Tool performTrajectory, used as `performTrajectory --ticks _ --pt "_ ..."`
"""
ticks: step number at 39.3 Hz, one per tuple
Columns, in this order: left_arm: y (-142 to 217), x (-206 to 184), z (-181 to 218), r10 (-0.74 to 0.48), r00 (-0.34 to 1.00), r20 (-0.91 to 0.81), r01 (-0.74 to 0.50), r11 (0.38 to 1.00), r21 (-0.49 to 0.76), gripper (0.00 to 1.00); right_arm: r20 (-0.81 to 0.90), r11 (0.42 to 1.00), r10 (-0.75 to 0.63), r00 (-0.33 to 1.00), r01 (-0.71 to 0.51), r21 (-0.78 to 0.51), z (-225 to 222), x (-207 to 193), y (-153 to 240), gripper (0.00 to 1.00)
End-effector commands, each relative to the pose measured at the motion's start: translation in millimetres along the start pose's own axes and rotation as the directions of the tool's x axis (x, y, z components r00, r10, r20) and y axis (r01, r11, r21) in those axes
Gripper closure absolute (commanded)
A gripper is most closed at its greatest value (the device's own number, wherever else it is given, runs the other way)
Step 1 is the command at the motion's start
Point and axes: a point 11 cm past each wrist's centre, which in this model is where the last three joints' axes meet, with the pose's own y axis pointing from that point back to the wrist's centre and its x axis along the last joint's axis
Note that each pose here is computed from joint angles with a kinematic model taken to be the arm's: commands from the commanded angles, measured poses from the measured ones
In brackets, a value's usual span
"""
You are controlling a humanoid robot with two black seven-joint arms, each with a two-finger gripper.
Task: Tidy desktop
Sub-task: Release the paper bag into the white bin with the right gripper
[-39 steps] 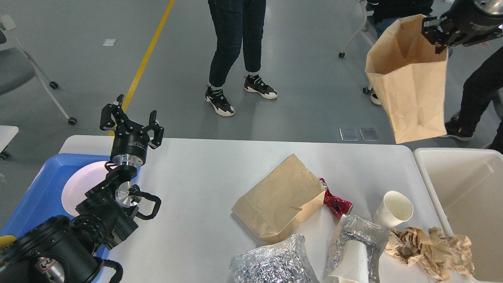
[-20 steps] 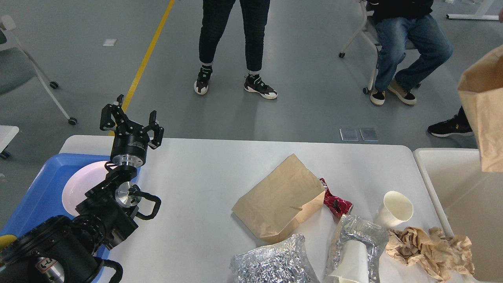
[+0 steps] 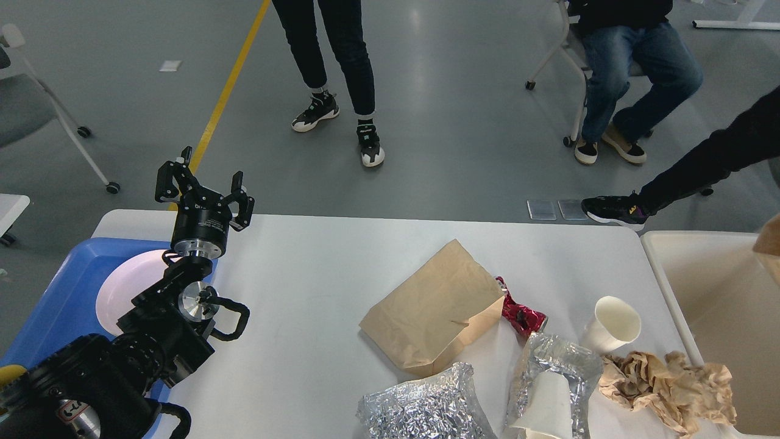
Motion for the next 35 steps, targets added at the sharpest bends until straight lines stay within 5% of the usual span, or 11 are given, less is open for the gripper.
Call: performTrajectory --ticks 1,19,23,28,35 --pt "-0.1 0.3 0.5 0.0 1.0 0.001 0.0 1.0 0.0 0.03 -0.027 1.0 -0.003 1.0 0.003 0.001 -13.0 -25.9 -19.1 1.0" --pt "0.0 -0.1 -0.2 -0.001 1.0 0.0 0.001 1.0 0.001 0.03 0.005 0.999 -0.004 1.0 0.004 0.037 -26.7 -47.8 -32.4 1.0" --pt "0.0 -0.1 -0.2 -0.001 1.0 0.0 0.001 1.0 0.001 0.03 0.038 0.998 0.038 0.999 -0.039 0.05 -27.4 -42.7 -32.1 0.62" --pt "0.0 -0.1 -0.2 0.0 1.0 0.0 0.0 1.0 0.001 0.03 0.057 0.996 0.071 0.996 -0.074 0.057 -29.2 -39.5 -32.1 0.33" --pt "0.0 -0.1 -0.2 -0.001 1.0 0.0 0.001 1.0 0.001 0.03 0.069 0.995 0.07 0.995 -0.075 0.065 -31.7 -39.6 -31.8 0.1"
